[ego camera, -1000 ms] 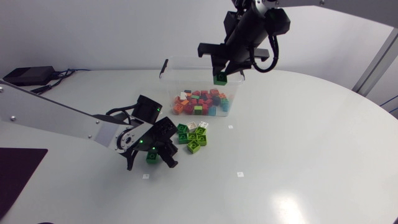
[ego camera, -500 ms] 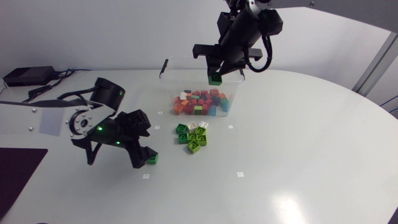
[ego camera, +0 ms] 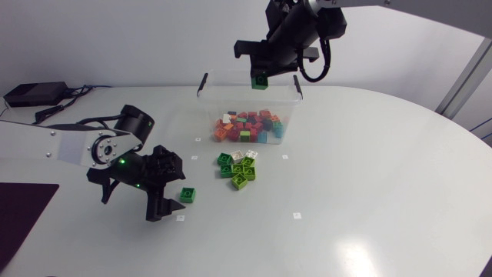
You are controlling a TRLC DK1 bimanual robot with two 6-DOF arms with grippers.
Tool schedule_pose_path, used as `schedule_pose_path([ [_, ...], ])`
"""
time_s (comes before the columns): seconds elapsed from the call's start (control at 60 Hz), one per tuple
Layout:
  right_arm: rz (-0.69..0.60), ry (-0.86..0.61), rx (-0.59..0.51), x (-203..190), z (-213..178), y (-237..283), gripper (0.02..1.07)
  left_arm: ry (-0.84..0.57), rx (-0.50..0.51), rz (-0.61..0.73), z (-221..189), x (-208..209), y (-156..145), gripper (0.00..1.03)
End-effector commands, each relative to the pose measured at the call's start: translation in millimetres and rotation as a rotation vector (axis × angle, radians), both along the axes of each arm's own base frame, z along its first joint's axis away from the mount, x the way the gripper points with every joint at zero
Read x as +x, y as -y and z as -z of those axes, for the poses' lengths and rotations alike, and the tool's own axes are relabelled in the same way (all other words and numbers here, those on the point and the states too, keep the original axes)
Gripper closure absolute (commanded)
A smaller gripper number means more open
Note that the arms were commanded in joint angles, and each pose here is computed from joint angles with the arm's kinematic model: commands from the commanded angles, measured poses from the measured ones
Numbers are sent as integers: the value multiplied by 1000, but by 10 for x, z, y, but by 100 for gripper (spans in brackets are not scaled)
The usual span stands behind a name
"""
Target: Place the duplo bricks in the container
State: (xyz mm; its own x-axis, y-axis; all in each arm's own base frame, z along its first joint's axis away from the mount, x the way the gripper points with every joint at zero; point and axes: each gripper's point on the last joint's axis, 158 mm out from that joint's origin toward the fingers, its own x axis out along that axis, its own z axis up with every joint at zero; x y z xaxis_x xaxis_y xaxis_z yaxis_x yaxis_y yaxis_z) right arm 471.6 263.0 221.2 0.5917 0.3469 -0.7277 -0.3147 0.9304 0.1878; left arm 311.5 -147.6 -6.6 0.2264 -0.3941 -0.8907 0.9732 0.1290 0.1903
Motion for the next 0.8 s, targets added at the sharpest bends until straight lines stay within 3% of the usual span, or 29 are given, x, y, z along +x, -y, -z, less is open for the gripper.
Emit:
schedule_pose_path([
  [0.0, -4, 43, 9, 127, -72, -19, 76, -28, 20, 69, 153, -50, 22, 8],
  [0.217, -6, 81, 13, 279, -54, -45, 76, -37, 8, 97, 229, 46, 64, 12],
  [0.317, -4, 89, 12, 355, -2, -22, 76, -36, -19, 101, 205, 85, 95, 19],
  [0.55, 13, 109, 33, 627, 166, 4, 76, -35, -42, 93, 185, 185, 125, 63],
  [0.567, 16, 113, 35, 667, 190, 5, 76, -35, -42, 93, 182, 188, 126, 71],
  [0.783, 43, 116, 29, 963, 438, 30, 73, -20, -48, 74, 34, 218, 73, 74],
])
